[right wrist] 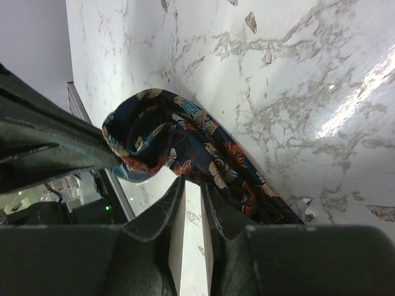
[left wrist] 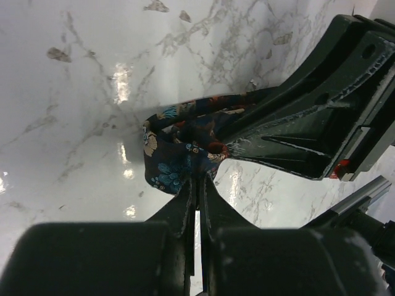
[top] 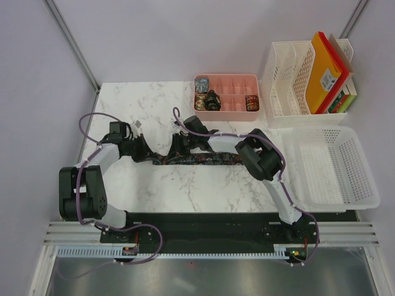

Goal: Roll the ties
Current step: Roll the tie at the center of the board.

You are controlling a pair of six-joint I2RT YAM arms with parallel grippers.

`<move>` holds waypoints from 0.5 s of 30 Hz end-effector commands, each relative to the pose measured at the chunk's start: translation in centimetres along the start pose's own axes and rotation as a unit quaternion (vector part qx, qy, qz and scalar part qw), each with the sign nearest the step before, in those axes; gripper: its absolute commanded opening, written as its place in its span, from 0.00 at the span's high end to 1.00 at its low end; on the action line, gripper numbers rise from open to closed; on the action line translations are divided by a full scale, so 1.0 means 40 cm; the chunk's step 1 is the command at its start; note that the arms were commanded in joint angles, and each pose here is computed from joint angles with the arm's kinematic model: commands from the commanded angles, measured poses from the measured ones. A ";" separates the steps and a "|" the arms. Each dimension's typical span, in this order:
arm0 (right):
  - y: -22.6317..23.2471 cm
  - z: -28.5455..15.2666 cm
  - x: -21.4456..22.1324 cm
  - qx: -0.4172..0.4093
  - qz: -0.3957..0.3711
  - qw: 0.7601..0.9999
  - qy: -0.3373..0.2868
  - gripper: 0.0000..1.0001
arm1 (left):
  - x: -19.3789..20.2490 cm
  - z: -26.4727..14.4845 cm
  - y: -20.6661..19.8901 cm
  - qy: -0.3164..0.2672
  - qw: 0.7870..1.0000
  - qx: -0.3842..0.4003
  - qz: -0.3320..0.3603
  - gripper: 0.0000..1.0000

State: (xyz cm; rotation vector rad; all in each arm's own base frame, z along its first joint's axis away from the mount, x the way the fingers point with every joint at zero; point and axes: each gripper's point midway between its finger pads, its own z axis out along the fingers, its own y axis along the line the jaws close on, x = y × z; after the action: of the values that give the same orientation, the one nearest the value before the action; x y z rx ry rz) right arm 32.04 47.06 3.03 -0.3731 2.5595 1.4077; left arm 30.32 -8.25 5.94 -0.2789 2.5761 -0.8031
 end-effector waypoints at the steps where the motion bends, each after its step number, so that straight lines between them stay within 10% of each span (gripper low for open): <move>1: -0.102 0.016 0.030 0.062 0.017 0.998 0.007 0.76 | -0.014 0.005 -0.058 0.006 1.000 0.016 0.005 0.98; 15: -0.094 0.013 0.026 0.058 0.019 0.998 0.006 0.76 | 0.030 0.117 -0.066 0.049 0.999 0.010 -0.017 0.98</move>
State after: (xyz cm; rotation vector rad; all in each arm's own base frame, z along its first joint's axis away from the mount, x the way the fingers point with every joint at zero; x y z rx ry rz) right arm 32.05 46.93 2.89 -0.3669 2.5680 1.4005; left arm 30.53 -12.35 4.45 -0.2461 2.6554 -0.8809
